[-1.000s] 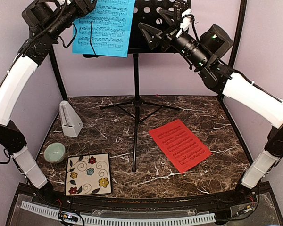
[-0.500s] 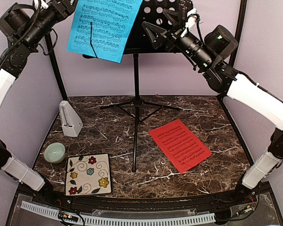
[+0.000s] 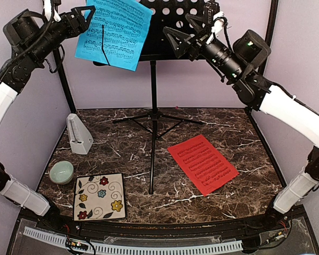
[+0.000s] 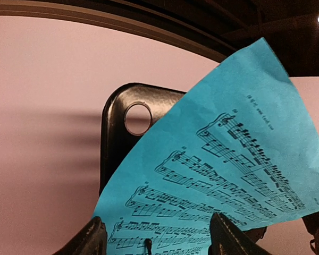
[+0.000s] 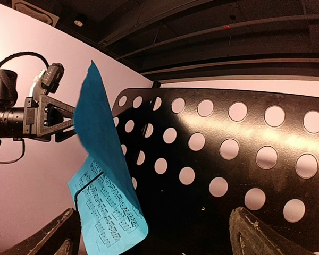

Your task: Set up the instrument practice props

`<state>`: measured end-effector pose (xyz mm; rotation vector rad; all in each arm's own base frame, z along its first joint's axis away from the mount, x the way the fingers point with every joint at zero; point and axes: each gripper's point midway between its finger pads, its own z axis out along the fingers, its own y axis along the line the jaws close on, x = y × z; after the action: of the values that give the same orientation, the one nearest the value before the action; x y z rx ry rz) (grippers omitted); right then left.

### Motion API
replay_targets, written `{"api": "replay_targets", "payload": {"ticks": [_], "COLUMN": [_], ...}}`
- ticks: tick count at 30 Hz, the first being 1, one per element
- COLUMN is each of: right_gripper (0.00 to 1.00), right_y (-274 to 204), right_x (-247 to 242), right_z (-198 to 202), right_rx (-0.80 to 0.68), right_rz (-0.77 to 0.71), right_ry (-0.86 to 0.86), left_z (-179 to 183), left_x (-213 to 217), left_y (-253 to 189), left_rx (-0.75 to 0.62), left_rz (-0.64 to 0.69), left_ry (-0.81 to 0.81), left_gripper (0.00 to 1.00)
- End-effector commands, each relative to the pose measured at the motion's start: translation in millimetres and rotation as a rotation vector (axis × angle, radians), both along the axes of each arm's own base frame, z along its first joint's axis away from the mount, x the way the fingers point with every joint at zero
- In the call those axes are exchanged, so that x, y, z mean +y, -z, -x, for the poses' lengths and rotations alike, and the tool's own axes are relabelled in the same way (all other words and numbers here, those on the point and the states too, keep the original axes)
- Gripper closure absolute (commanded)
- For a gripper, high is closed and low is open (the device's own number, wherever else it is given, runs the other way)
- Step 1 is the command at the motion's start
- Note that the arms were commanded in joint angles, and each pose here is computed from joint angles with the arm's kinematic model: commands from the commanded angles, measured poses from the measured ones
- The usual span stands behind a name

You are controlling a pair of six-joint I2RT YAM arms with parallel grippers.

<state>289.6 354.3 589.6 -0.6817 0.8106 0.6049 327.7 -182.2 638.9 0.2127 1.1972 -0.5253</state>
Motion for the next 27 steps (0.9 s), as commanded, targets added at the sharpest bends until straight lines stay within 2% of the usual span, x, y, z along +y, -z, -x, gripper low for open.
{"api": "replay_targets", "payload": {"ticks": [1,3,8,14,18,23,27], "right_gripper": [0.05,0.09,0.1,0.1,0.1,0.11,0.11], "right_y": [-5,1,13,15,16,17,20], "right_x": [-3,2,2,-2,0,2,2], "right_z": [7,7,8,11,12,12,11], "right_rx": [0.007,0.021,0.049,0.06,0.057,0.064,0.072], "right_rz": [-0.01,0.003,0.014,0.016,0.028,0.032,0.032], "right_ry": [-0.037,-0.057,-0.071,-0.071,-0.081,-0.088,-0.091], "left_z": [8,5,8,18,21,33,42], "left_x": [5,-3,-8,-19,-14,-20,-28], "left_y": [-8,-8,-16,-16,-23,-35,-38], "left_rx": [-0.024,-0.03,-0.112,-0.196,-0.247,-0.316,-0.366], "left_rz": [-0.091,-0.146,-0.264,-0.431,-0.502,-0.552,-0.582], "left_ry": [-0.039,-0.025,-0.043,-0.013,-0.07,-0.037,0.014], "left_gripper": [0.29,0.25,0.14,0.08,0.04,0.03,0.09]}}
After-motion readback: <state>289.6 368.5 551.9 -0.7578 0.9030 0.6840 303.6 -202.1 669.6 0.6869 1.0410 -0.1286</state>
